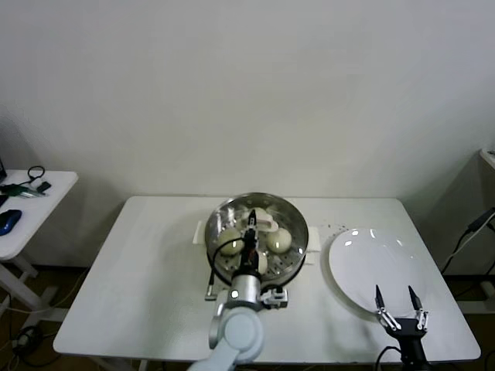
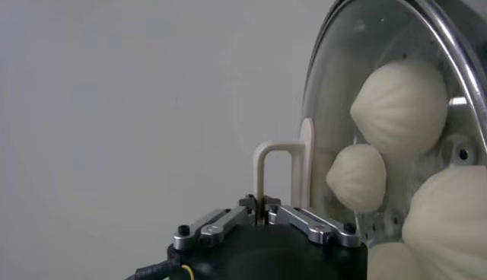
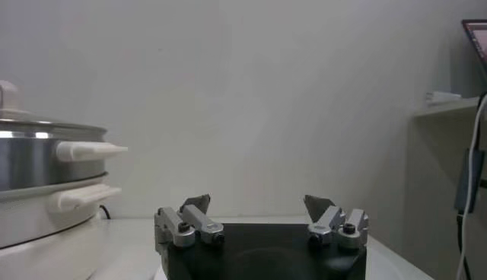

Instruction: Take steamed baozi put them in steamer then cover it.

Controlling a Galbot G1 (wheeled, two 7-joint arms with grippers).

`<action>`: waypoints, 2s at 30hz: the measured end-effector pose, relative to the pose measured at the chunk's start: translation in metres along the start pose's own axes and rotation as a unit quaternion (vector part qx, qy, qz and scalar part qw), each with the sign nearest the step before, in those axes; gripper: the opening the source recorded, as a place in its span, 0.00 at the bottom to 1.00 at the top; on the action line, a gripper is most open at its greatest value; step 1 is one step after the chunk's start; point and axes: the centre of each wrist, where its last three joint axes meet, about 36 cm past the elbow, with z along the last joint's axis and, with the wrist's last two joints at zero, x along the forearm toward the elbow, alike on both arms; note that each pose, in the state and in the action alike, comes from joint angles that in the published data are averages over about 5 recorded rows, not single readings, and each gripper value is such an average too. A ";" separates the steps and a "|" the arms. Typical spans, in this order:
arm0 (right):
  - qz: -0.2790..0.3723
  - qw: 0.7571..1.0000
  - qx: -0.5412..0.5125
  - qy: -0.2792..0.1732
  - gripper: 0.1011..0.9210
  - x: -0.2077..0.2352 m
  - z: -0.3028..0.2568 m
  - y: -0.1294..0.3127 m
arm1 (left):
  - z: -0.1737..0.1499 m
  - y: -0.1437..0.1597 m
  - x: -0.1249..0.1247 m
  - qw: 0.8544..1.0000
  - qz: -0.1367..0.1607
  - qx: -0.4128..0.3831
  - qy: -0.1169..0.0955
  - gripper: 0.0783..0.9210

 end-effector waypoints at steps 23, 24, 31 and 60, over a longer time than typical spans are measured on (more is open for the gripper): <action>-0.004 1.000 -0.005 0.009 0.88 -0.003 -0.002 0.006 | 0.011 0.031 0.024 0.997 0.000 0.075 -0.015 0.84; -0.004 1.000 -0.006 0.010 0.88 -0.002 -0.002 0.007 | 0.013 0.034 0.026 0.997 -0.001 0.081 -0.016 0.86; 0.003 1.000 -0.008 0.019 0.88 0.000 -0.005 0.009 | 0.034 0.047 0.041 0.992 -0.009 0.125 -0.029 0.88; 0.015 0.999 -0.008 0.034 0.88 -0.003 -0.009 0.015 | 0.279 -0.022 0.067 0.809 0.021 0.586 0.031 0.88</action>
